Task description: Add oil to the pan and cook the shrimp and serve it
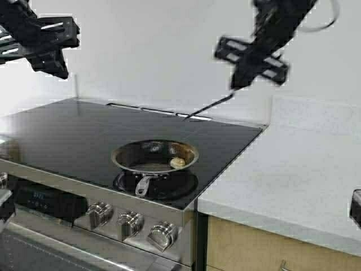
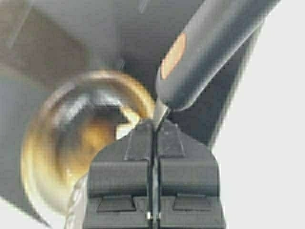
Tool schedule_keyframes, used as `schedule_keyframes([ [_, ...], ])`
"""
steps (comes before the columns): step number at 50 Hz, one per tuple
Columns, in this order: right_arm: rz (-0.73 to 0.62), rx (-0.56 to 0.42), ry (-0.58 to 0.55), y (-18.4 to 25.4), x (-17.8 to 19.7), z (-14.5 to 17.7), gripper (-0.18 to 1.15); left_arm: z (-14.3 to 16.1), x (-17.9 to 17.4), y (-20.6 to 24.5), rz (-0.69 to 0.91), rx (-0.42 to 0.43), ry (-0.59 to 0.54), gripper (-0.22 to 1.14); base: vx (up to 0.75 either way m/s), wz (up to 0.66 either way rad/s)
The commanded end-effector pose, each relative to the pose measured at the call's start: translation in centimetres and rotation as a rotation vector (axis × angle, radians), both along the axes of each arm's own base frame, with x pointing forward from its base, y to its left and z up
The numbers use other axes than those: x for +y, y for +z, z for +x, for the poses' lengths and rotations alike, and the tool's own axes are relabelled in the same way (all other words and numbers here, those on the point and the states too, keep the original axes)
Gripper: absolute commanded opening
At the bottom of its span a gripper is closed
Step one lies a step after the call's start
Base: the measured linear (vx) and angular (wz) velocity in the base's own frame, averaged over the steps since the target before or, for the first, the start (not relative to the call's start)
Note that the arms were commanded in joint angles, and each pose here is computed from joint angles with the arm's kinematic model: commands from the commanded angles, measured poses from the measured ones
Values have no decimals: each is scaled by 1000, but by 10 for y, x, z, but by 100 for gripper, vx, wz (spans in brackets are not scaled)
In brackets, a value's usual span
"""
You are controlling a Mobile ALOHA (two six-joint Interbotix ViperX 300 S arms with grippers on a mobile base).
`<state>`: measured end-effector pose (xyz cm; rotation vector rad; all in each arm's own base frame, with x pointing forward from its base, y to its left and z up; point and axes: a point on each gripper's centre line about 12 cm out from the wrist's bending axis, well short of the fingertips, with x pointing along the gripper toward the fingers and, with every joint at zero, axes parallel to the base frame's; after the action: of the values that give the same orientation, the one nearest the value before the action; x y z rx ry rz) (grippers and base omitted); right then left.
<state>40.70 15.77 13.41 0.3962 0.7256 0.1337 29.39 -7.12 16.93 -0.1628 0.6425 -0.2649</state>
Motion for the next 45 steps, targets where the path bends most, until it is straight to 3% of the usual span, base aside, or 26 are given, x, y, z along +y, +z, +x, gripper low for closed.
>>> schedule_keyframes([
  [1, 14, -30, -25, 58, -44, -1, 8, 3, -1, 10, -3, -31, -2, 4, 0, 0],
  [10, -5, 90, -113, 78, -127, -12, 8, 3, -1, 13, -4, -41, -4, 4, 0, 0],
  [22, -53, 278, -270, 61, -232, -42, 8, 2, 0, 12, -2, -39, -4, 4, 0, 0],
  [29, -69, 349, -353, 47, -274, -61, 8, 3, -1, 13, -3, -41, -5, 4, 0, 0],
  [45, 5, 651, -410, -25, -350, -105, 8, 2, 0, 9, 0, -28, -4, 4, 0, 0],
])
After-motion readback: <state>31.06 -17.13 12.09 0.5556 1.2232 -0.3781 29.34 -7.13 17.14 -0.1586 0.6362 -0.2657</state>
